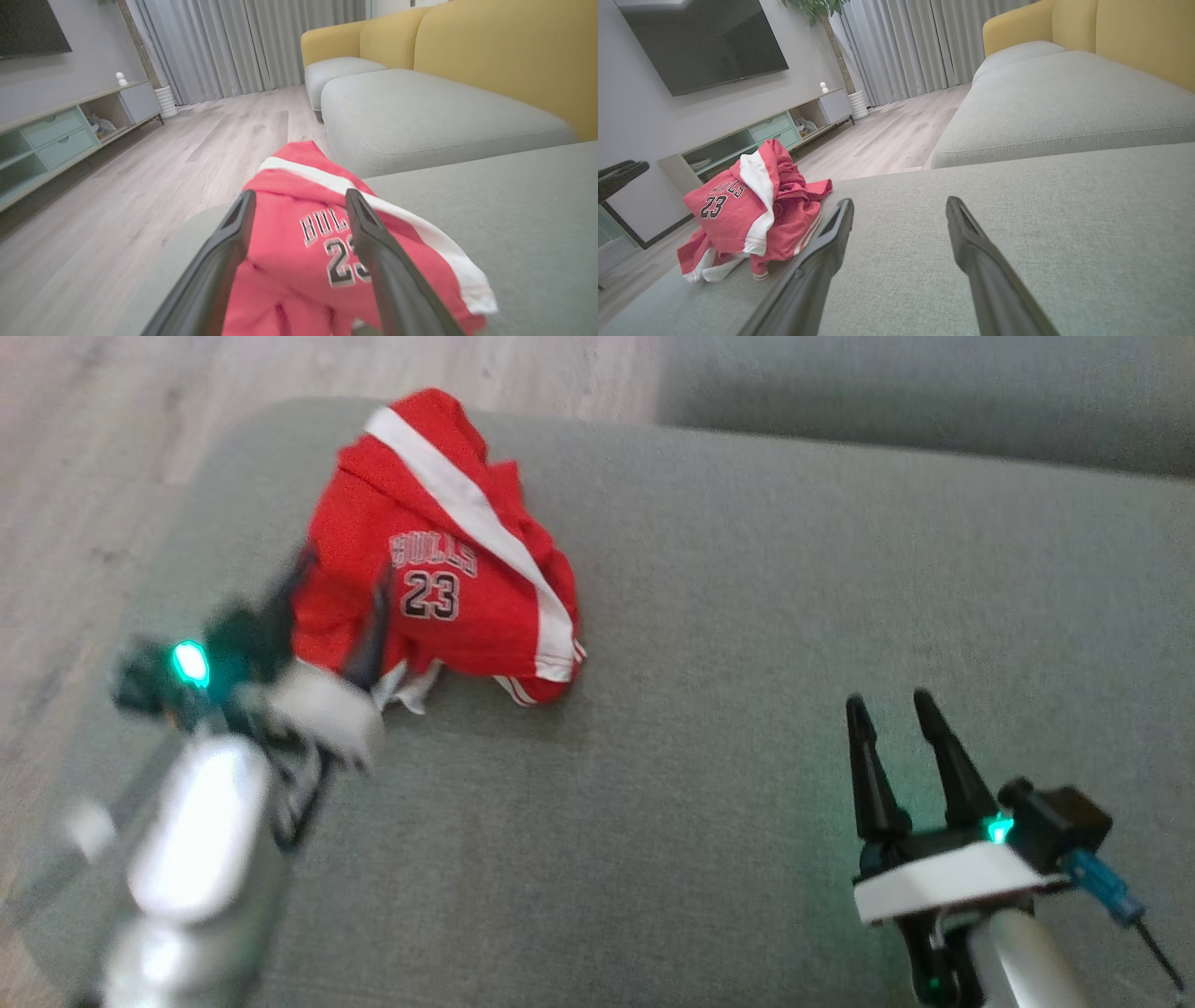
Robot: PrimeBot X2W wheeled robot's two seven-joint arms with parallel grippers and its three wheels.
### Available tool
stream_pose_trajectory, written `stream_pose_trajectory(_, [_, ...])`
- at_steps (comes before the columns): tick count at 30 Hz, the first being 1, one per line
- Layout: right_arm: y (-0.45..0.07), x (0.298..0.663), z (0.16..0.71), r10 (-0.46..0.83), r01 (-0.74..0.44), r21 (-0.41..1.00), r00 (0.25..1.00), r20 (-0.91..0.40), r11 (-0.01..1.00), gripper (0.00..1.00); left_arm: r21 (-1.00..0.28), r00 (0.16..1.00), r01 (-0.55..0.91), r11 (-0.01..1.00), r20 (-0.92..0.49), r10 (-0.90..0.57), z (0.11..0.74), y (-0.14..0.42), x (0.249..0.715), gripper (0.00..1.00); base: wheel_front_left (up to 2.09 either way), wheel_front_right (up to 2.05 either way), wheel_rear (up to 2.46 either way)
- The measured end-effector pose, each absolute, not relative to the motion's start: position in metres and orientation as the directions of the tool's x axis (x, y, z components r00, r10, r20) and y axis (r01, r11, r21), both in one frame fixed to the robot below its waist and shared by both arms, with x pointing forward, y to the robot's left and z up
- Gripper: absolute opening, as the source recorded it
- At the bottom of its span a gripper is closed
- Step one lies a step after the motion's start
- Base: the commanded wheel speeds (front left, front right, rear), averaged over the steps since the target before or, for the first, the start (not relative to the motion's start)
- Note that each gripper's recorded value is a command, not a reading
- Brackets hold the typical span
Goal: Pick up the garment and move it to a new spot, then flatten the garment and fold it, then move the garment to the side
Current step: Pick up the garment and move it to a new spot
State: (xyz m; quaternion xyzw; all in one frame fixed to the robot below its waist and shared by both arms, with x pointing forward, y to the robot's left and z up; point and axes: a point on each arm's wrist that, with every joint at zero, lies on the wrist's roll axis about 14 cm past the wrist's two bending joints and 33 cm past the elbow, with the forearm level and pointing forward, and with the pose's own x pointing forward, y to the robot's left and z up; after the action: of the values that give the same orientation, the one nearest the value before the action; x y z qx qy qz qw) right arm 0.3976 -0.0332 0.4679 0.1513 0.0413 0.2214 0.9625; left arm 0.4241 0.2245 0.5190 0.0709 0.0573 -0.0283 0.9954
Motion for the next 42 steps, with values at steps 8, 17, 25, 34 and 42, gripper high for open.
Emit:
stream_pose_trajectory(8, [-0.052,0.422,0.453,0.384,-0.353,0.325,0.923,-0.035,0.877,1.00,0.246,0.923,0.149,0.958,-0.383,-0.045,0.504,0.238,0.502,1.00,0.00,0.00,0.00])
stream_pose_trajectory(17, [-0.075,0.424,0.436,0.329,-0.288,0.321,0.941,-0.083,0.902,1.00,0.166,0.787,0.191,0.967,-0.615,-0.049,0.443,0.231,0.531,1.00,0.00,0.00,0.00])
stream_pose_trajectory(25, [-0.091,0.426,0.437,0.288,-0.250,0.309,0.954,-0.082,0.917,1.00,0.125,0.732,0.213,0.969,-0.677,-0.074,0.416,0.222,0.531,0.00,0.00,0.00,0.00])
stream_pose_trajectory(34, [-0.093,0.418,0.451,0.282,-0.253,0.300,0.958,-0.055,0.920,1.00,0.144,0.918,0.211,0.967,-0.370,-0.145,0.493,0.214,0.547,0.00,0.00,0.00,0.00])
stream_pose_trajectory(42, [-0.091,0.398,0.461,0.288,-0.263,0.304,0.957,-0.039,0.916,1.00,0.178,0.967,0.247,0.952,0.014,-0.254,0.614,0.186,0.537,0.00,0.00,0.00,0.00])
